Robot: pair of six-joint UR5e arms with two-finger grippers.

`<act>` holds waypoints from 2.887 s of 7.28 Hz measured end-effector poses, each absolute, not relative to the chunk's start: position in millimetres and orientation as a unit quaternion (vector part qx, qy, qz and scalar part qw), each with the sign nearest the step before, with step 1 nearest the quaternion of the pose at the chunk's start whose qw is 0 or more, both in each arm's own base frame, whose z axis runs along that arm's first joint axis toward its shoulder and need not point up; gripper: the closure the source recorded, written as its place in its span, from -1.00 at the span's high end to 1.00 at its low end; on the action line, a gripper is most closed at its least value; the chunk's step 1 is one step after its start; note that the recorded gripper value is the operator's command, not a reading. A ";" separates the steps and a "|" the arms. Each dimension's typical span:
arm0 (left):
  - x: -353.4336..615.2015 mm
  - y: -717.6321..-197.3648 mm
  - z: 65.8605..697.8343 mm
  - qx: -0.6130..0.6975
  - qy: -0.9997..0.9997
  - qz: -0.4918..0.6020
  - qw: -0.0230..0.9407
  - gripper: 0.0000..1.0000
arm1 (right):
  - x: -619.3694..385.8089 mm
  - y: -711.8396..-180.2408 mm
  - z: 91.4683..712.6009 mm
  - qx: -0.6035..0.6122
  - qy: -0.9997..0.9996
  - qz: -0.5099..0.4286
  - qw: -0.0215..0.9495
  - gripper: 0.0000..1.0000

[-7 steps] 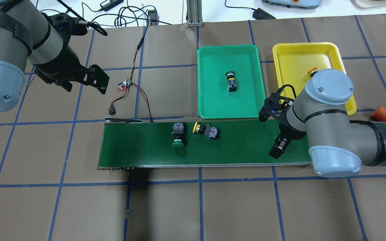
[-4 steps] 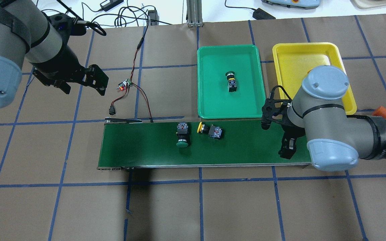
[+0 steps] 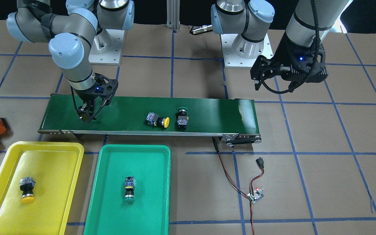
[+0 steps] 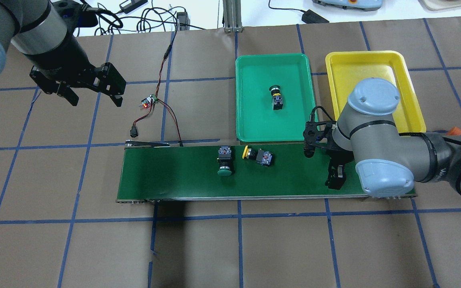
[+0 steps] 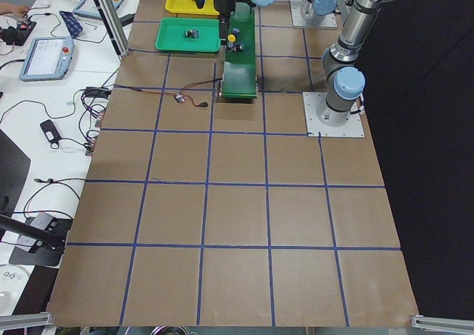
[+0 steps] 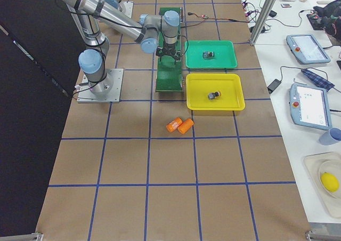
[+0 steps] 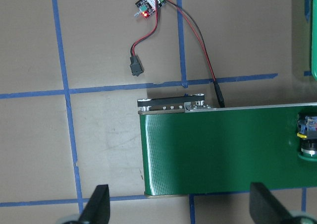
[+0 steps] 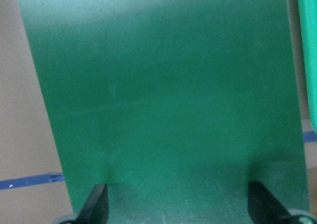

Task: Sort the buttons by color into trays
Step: 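Grasp the yellow-capped button on the belt with the right gripper, then carry the yellow-capped button into the yellow tray and open the right gripper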

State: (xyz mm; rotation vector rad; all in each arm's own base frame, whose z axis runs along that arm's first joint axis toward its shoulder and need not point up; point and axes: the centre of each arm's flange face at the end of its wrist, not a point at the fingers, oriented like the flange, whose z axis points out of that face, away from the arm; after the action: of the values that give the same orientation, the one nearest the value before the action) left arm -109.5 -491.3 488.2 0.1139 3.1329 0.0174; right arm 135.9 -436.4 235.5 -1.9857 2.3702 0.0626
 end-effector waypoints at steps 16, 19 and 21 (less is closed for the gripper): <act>-112.2 -484.2 491.6 0.030 1.000 -0.004 -0.002 1.00 | 24.4 -575.6 274.8 -0.657 0.752 -0.042 -0.030 -0.33; -110.3 -481.5 494.2 0.032 0.999 -0.007 -0.002 1.00 | -55.3 -640.8 259.1 -0.633 0.772 -0.043 -0.036 1.00; -109.5 -482.7 496.0 0.031 0.999 -0.009 -0.001 1.00 | -54.9 -636.7 264.1 -0.615 0.788 -0.027 -0.010 1.00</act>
State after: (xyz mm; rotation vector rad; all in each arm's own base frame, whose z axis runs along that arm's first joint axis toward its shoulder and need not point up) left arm -109.5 -482.7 496.0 0.0972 3.1425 -0.0270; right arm -54.9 -636.7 264.1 -1.9432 2.4926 -0.0866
